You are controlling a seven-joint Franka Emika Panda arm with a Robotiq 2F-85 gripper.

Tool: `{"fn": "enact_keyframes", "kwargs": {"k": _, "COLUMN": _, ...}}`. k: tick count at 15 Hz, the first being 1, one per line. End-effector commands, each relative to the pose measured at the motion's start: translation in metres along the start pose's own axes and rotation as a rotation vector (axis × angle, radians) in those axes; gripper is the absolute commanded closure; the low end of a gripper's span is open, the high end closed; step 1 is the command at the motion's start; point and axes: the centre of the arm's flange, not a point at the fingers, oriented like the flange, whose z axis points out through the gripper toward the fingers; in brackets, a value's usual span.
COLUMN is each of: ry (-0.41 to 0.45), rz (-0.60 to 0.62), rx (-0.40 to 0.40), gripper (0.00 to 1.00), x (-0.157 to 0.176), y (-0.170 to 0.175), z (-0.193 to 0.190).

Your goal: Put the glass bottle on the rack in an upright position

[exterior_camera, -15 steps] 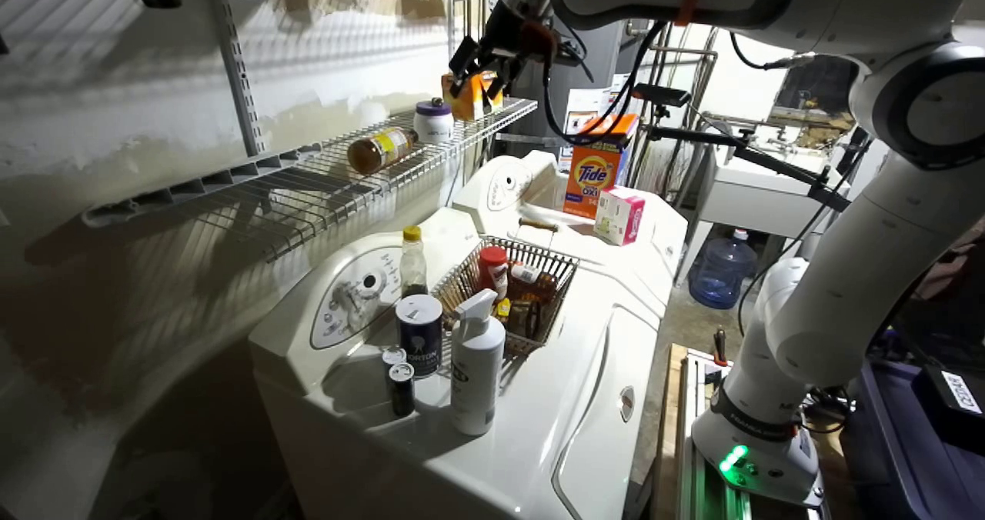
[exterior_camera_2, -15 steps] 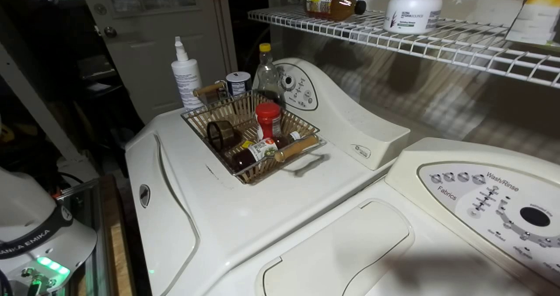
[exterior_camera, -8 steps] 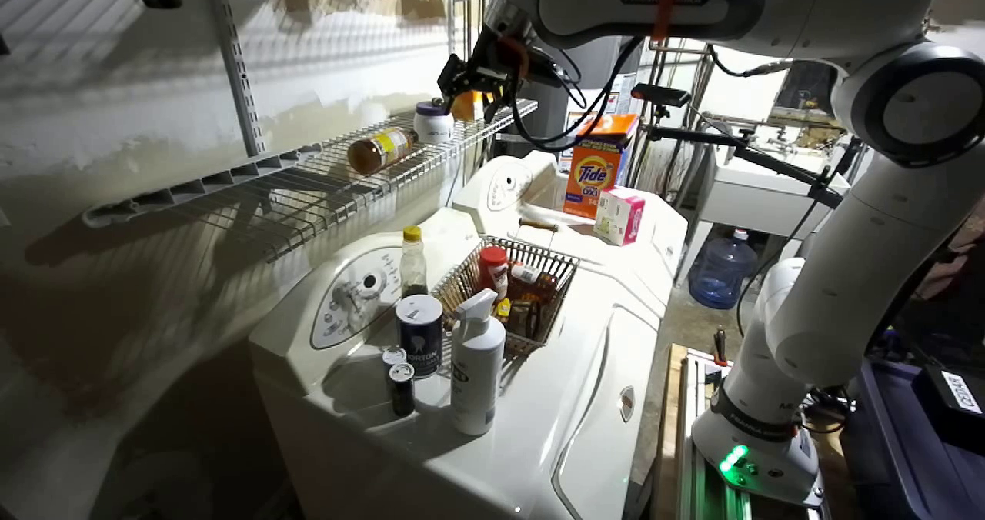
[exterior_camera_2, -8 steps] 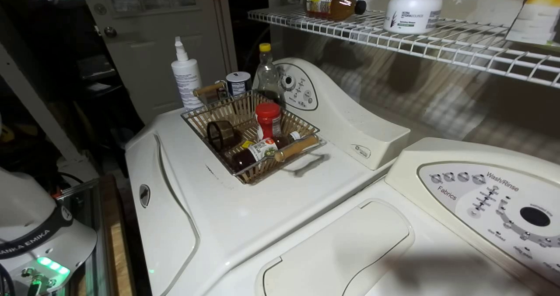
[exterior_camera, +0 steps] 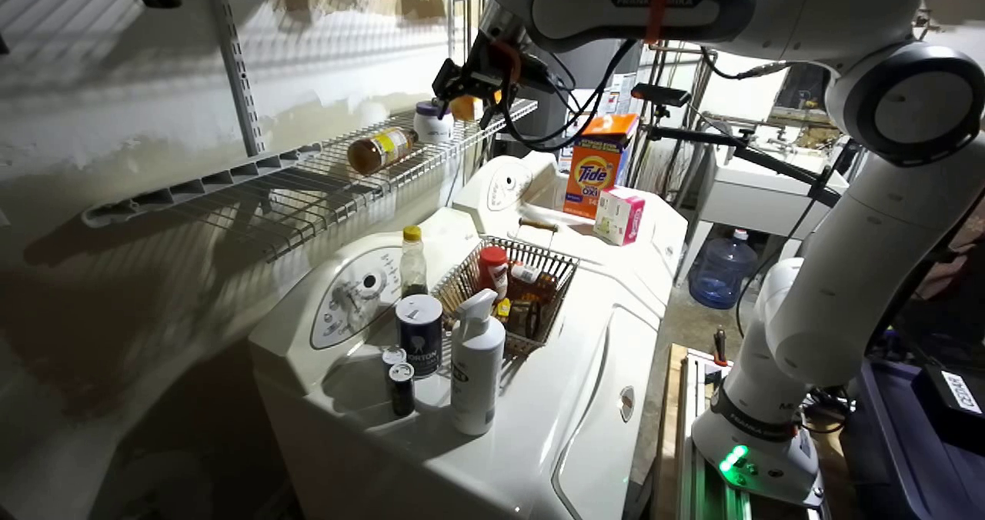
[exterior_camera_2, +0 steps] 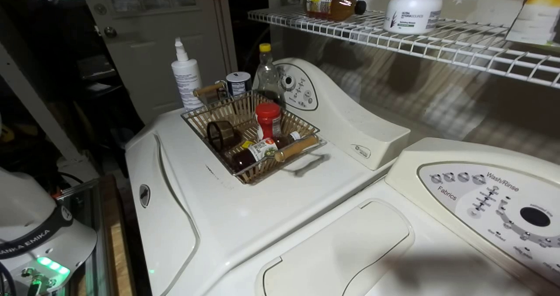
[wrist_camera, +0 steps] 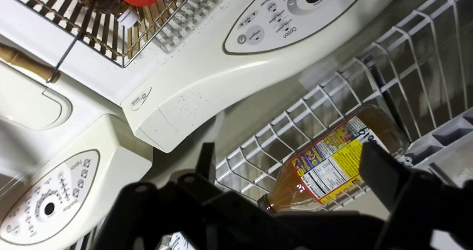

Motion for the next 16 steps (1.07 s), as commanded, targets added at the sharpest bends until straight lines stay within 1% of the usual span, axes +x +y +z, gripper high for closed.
{"fn": "enact_keyframes", "kwargs": {"k": 1, "ry": -0.016, "rz": 0.113, "rx": 0.08, "gripper": 0.0, "x": 0.023, "y": -0.015, "z": 0.036}}
{"fn": "enact_keyframes", "kwargs": {"k": 6, "ry": 0.06, "rz": 0.219, "rx": 0.127, "gripper": 0.0, "x": 0.052, "y": -0.03, "z": 0.082}}
{"fn": "enact_keyframes", "kwargs": {"k": 9, "ry": 0.11, "rz": 0.287, "rx": 0.163, "gripper": 0.0, "x": 0.068, "y": -0.037, "z": 0.094}}
{"fn": "enact_keyframes", "kwargs": {"k": 12, "ry": 0.158, "rz": 0.352, "rx": 0.182, "gripper": 0.0, "x": 0.084, "y": -0.037, "z": 0.102}}
{"fn": "enact_keyframes", "kwargs": {"k": 16, "ry": 0.21, "rz": 0.428, "rx": 0.177, "gripper": 0.0, "x": 0.102, "y": -0.034, "z": 0.113}}
